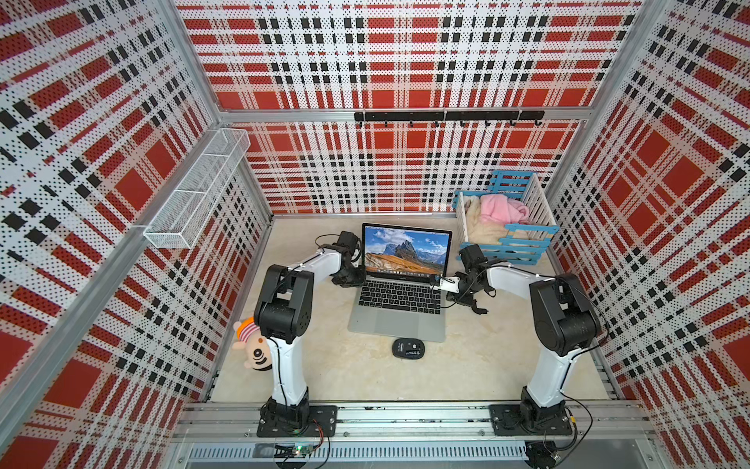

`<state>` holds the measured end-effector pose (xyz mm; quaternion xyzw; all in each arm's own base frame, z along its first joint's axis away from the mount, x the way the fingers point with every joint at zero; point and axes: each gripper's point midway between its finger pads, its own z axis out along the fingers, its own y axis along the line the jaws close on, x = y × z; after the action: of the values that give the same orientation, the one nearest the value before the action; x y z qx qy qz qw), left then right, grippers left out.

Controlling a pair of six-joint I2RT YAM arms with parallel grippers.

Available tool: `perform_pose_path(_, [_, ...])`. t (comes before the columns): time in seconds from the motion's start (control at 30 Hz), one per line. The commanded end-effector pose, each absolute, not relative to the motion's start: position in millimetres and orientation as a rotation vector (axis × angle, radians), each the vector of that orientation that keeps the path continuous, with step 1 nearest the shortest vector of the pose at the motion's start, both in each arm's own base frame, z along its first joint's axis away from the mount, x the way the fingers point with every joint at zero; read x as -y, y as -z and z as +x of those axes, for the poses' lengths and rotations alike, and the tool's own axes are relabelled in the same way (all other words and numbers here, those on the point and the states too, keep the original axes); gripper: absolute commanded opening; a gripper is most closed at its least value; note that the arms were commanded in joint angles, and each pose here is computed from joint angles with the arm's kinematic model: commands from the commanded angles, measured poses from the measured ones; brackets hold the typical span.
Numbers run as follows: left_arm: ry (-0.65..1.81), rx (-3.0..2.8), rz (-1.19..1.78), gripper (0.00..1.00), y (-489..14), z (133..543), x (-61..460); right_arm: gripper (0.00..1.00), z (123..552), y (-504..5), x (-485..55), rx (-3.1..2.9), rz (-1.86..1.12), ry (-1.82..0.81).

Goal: Remove the wireless mouse receiver from the laptop
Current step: Take out the USB plug from the USB port.

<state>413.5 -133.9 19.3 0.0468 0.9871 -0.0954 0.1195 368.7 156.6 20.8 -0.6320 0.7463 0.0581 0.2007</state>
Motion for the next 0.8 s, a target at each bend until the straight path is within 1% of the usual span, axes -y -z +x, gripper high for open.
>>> perform_pose_path(0.0, [0.031, -3.074, 0.444, 0.27, 35.7, 366.0, 113.6, 0.00, 352.9, -8.5, -117.5, -2.230, -1.778, -0.078])
perform_pose_path(0.2, [0.062, -3.069, 0.445, 0.28, 34.0, 366.8, 117.2, 0.00, 352.9, -7.3, -118.2, -2.243, -1.767, -0.085])
perform_pose_path(0.3, [0.129, -3.049, 0.442, 0.30, 26.6, 370.6, 125.1, 0.00, 354.8, -10.2, -119.9, -2.243, -1.747, -0.090])
perform_pose_path(0.37, [0.205, -3.025, 0.437, 0.35, 17.7, 373.8, 132.7, 0.00, 356.6, -13.2, -121.1, -2.236, -1.734, -0.092])
perform_pose_path(0.5, [0.337, -2.956, 0.422, 0.40, -8.8, 380.8, 146.1, 0.00, 359.9, -25.9, -124.8, -2.210, -1.690, -0.100])
perform_pose_path(0.6, [0.450, -2.868, 0.382, 0.45, -38.2, 388.1, 151.3, 0.00, 359.6, -37.7, -127.0, -2.202, -1.657, -0.104])
perform_pose_path(0.67, [0.532, -2.806, 0.360, 0.47, -59.3, 390.0, 158.7, 0.00, 358.5, -48.2, -129.6, -2.196, -1.626, -0.118])
perform_pose_path(0.7, [0.555, -2.765, 0.300, 0.47, -72.6, 397.0, 148.3, 0.00, 356.3, -53.8, -131.3, -2.193, -1.614, -0.131])
perform_pose_path(0.77, [0.652, -2.684, 0.267, 0.48, -96.9, 399.7, 153.6, 0.00, 352.3, -63.8, -135.9, -2.176, -1.603, -0.142])
